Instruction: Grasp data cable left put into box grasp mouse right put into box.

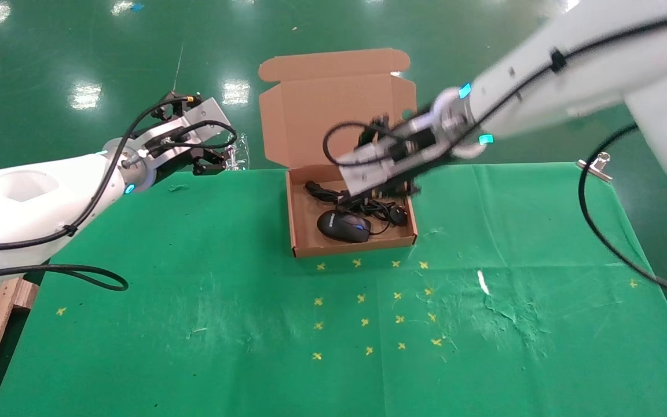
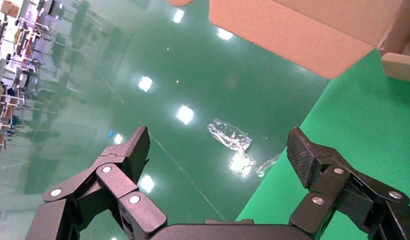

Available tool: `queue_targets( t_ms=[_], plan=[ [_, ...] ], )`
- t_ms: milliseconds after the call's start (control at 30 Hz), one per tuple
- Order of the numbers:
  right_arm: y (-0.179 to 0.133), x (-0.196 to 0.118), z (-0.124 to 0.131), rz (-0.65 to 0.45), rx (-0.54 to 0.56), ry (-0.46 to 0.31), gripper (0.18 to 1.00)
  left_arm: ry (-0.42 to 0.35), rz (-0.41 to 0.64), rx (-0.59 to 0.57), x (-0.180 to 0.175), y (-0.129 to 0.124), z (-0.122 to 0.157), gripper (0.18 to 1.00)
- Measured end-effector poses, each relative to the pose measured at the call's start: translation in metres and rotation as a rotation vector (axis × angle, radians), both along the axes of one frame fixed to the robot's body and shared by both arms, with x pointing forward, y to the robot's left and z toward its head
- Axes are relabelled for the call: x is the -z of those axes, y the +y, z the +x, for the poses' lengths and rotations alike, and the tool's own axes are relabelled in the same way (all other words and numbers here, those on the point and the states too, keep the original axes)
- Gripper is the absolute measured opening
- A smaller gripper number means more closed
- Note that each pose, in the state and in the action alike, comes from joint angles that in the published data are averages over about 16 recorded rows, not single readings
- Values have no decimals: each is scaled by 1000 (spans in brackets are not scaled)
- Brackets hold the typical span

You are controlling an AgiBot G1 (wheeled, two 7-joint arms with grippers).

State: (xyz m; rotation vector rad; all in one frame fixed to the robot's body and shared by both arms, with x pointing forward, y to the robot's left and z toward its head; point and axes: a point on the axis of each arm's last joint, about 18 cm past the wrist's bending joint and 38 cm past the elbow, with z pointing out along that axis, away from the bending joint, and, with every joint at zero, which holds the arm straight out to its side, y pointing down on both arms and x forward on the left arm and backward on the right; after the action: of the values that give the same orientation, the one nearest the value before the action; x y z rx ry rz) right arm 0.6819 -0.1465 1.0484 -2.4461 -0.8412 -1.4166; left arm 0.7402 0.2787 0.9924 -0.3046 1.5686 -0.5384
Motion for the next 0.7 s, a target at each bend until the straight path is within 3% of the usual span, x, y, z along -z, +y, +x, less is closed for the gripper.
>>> queue_targets(
  t_ms=[500, 700],
  plan=[
    [-33, 47, -34, 370, -90, 255, 789, 0, 0, 0, 0, 0, 0, 1001],
    [-49, 59, -52, 509, -126, 342, 888, 0, 0, 0, 0, 0, 0, 1001]
  ],
)
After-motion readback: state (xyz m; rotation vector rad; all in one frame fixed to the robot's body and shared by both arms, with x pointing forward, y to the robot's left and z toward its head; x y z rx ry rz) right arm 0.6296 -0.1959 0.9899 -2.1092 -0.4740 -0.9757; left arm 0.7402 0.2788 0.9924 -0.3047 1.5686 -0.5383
